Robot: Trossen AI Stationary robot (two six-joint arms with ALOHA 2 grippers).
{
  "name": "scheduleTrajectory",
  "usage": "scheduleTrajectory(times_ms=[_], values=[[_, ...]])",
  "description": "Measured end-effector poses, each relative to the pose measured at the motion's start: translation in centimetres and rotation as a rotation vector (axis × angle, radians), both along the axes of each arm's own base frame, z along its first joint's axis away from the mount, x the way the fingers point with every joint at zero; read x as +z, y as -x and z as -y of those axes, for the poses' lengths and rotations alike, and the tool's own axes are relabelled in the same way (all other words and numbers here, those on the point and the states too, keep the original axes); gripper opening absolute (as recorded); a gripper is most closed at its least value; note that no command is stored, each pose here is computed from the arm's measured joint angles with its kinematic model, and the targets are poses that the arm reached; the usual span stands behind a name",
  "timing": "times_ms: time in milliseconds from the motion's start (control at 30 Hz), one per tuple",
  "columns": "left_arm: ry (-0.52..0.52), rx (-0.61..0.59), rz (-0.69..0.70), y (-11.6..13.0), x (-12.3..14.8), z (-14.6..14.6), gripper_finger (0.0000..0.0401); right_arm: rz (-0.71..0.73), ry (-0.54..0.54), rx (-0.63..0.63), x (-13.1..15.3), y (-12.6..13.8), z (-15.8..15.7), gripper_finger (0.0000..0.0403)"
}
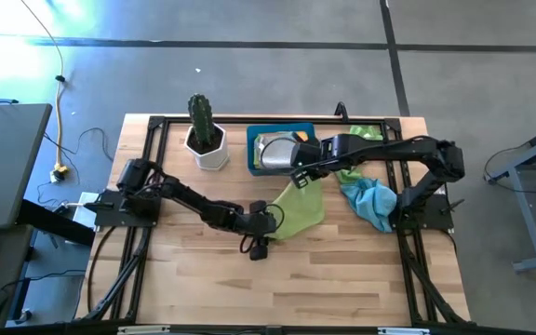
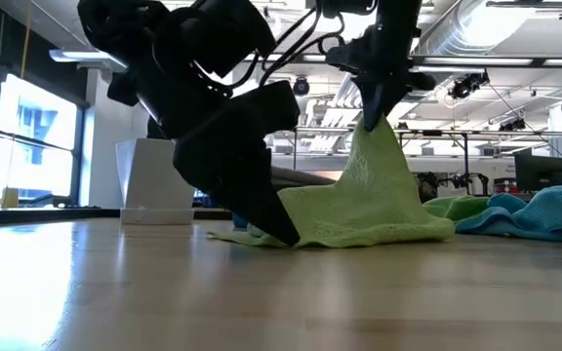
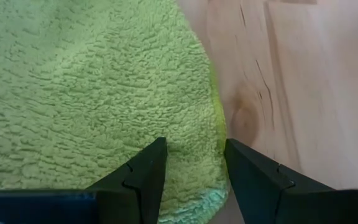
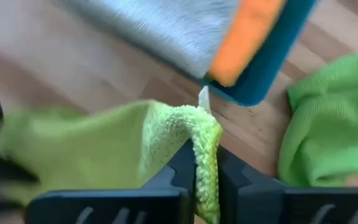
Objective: Fold microfiber towels
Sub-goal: Fold the bottom green microfiber towel
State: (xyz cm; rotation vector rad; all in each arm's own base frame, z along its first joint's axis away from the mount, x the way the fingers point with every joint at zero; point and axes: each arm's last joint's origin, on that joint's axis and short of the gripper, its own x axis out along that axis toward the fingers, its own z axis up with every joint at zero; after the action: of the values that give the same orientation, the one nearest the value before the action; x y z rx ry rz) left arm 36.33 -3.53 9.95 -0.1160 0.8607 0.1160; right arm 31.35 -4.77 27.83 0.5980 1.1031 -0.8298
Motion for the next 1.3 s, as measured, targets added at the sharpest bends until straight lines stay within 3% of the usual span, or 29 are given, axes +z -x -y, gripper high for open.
scheduleTrajectory(times_ms=[233,333,500,600,733,867,1067,1300], values=[[0.01,-0.07,-0.074,1.0,1.1,0.1,0.0159,-0.074,-0.182,0.438,0.0,0.4,-1.7,0.0098],[-0.016,-0.114,-0.168,2.2,1.8,0.0,0.0159,-0.152,-0.205,0.62,0.1,1.3,-3.0,0.0126],[-0.076,-0.218,-0.31,4.0,2.9,-0.2,0.0159,-0.251,-0.067,0.965,0.6,2.0,-5.9,0.0144],[-0.141,-0.233,-0.402,5.4,3.5,-0.5,0.0159,-0.256,0.05,1.101,0.6,1.5,-7.3,0.0145],[-0.231,-0.196,-0.43,6.1,4.7,-0.9,0.0159,-0.161,0.154,1.167,-1.0,0.4,-8.1,0.0145],[-0.229,-0.178,-0.389,6.6,6.2,-0.6,0.0159,-0.142,0.179,1.2,-3.6,0.6,-8.0,0.0144],[-0.076,-0.036,-0.119,5.6,9.1,0.6,0.0159,-0.175,0.132,1.247,-8.1,2.3,-7.7,0.0144],[0.084,0.067,0.157,3.0,9.2,2.7,0.0159,-0.163,0.192,1.337,-11.4,3.9,-7.1,0.0144]])
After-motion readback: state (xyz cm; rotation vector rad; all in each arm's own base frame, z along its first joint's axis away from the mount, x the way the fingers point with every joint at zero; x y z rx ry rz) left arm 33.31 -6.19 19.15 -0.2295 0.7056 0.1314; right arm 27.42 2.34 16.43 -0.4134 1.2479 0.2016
